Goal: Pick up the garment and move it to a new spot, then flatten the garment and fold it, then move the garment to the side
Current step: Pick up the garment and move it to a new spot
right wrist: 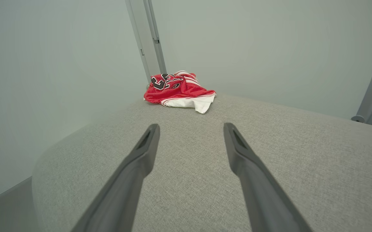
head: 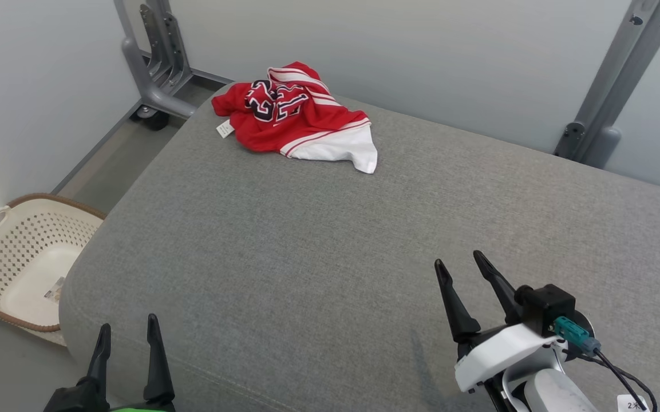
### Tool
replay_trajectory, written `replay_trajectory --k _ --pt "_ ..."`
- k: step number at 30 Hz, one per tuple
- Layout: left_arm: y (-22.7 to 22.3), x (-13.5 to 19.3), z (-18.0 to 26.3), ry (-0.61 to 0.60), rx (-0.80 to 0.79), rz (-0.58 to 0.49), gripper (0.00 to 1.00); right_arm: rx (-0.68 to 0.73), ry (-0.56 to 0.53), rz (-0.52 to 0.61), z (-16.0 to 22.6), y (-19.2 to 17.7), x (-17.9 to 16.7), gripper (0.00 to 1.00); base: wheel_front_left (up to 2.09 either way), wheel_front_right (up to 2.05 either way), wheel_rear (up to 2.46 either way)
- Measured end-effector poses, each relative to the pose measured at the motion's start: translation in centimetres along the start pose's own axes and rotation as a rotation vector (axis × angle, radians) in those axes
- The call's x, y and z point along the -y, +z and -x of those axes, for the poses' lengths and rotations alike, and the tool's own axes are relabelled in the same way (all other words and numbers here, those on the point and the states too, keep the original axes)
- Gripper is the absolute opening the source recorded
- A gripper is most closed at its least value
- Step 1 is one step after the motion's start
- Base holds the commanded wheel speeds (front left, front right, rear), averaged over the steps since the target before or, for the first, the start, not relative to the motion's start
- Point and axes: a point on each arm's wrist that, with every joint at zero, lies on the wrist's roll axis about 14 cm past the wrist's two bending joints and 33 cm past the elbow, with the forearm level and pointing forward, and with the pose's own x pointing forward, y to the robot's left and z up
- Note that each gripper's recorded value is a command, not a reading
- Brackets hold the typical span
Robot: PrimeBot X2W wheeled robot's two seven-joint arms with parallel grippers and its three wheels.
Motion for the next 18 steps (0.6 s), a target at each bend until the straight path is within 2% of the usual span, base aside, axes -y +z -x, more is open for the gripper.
replay_trajectory --k 9,14,18 --pt "-0.7 -1.5 1.0 0.053 -0.029 -0.001 1.0 -0.011 0.051 -0.001 -1.2 -0.5 -1.3 1.0 0.0 0.0 0.0" --pt "-1.2 -1.3 0.6 0.054 -0.048 0.007 1.0 0.003 0.032 0.012 -1.6 -0.3 -0.3 1.0 0.0 0.0 0.0" --pt "0.0 -0.5 -1.5 0.025 -0.017 -0.012 1.0 0.033 0.012 0.038 -2.3 0.7 0.9 1.0 0.0 0.0 0.0"
